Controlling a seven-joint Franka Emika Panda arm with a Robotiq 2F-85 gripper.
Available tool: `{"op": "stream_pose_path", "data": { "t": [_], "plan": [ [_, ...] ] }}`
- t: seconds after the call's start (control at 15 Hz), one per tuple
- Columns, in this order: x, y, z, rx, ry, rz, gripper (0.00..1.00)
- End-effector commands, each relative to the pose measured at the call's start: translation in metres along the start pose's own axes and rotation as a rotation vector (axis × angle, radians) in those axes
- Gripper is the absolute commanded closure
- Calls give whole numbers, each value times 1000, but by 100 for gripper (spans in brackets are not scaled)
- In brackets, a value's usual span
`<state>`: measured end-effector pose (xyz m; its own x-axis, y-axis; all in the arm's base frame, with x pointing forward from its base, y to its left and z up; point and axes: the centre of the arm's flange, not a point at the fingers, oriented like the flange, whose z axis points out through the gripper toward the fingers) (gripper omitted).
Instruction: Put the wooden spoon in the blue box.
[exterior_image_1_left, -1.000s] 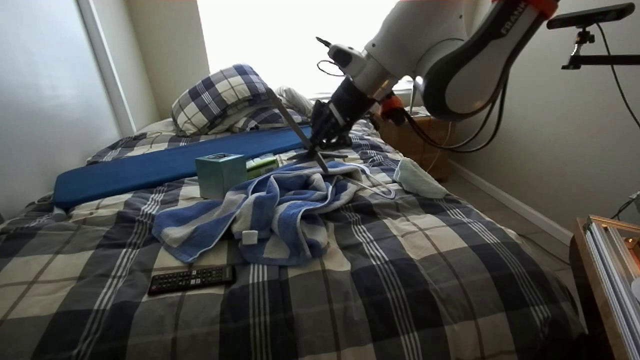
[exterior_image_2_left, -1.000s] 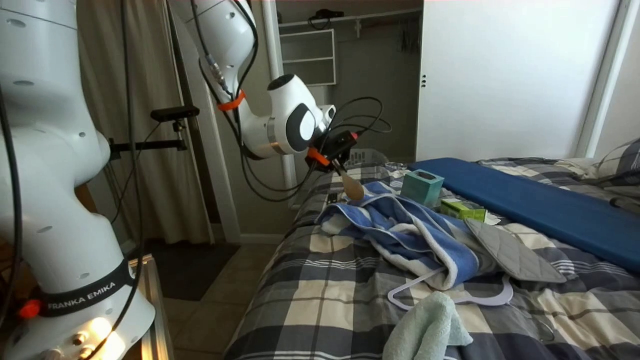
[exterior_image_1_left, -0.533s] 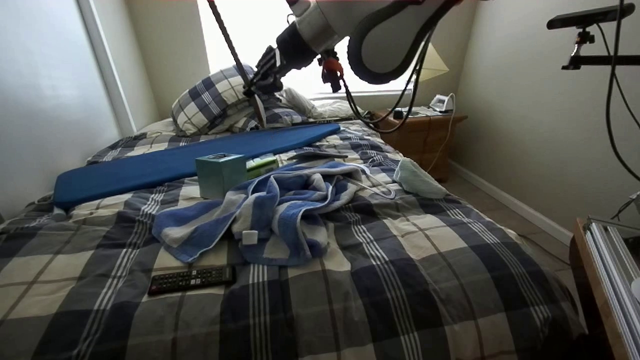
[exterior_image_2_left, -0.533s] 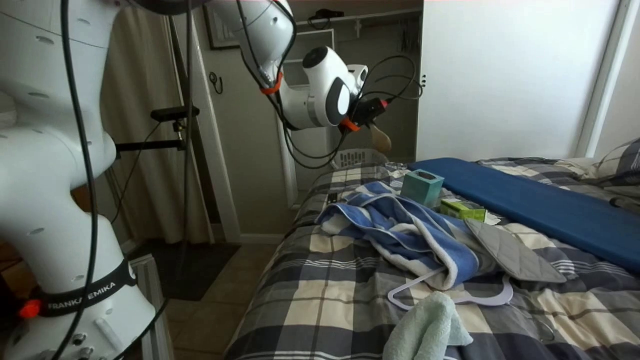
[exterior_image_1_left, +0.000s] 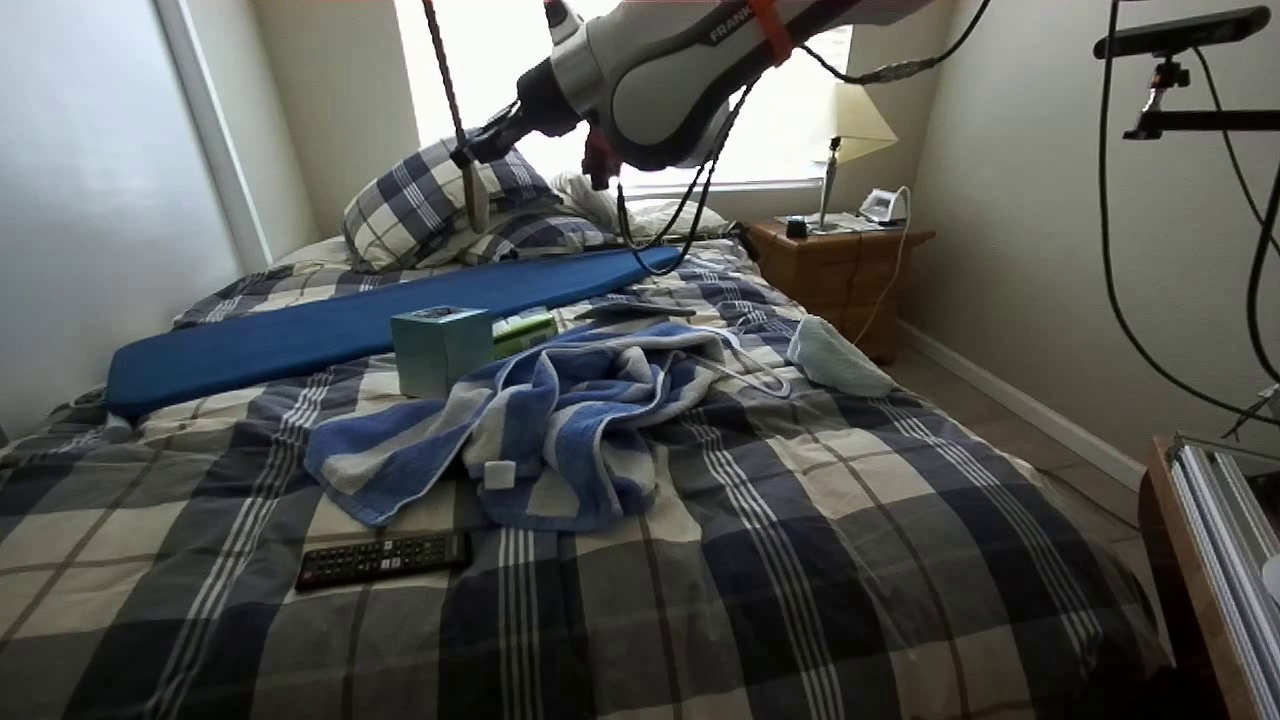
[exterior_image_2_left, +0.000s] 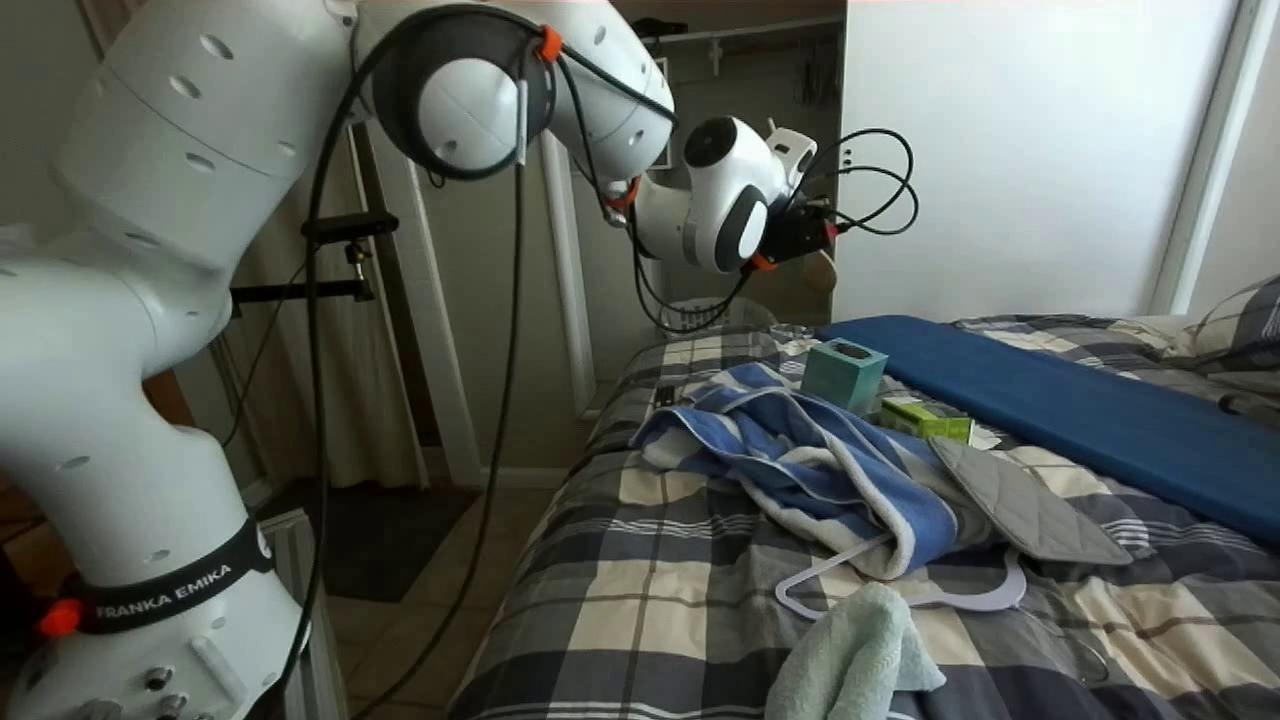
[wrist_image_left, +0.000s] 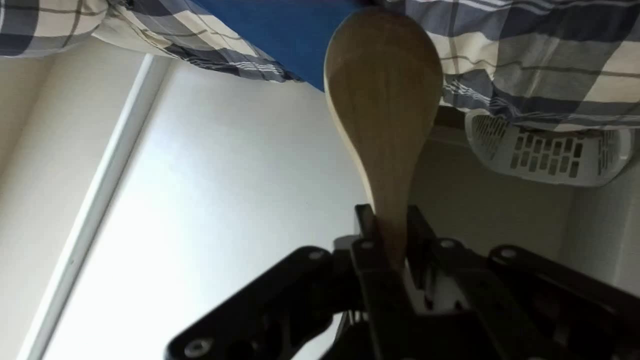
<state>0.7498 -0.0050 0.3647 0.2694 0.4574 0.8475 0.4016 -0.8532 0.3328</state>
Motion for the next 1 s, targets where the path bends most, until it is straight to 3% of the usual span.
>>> {"op": "stream_pose_path", "data": {
  "t": [0.0,0.4,0.47,0.53,0.93],
  "plan": [
    [-2,1,6,-3,8,15,83],
    [-2,5,13,-9,24,34,83],
    [-1,5,13,-10,26,35,96],
    [4,13,37,-34,75,76,96],
    [8,-2,104,2,120,200,96]
  ]
}}
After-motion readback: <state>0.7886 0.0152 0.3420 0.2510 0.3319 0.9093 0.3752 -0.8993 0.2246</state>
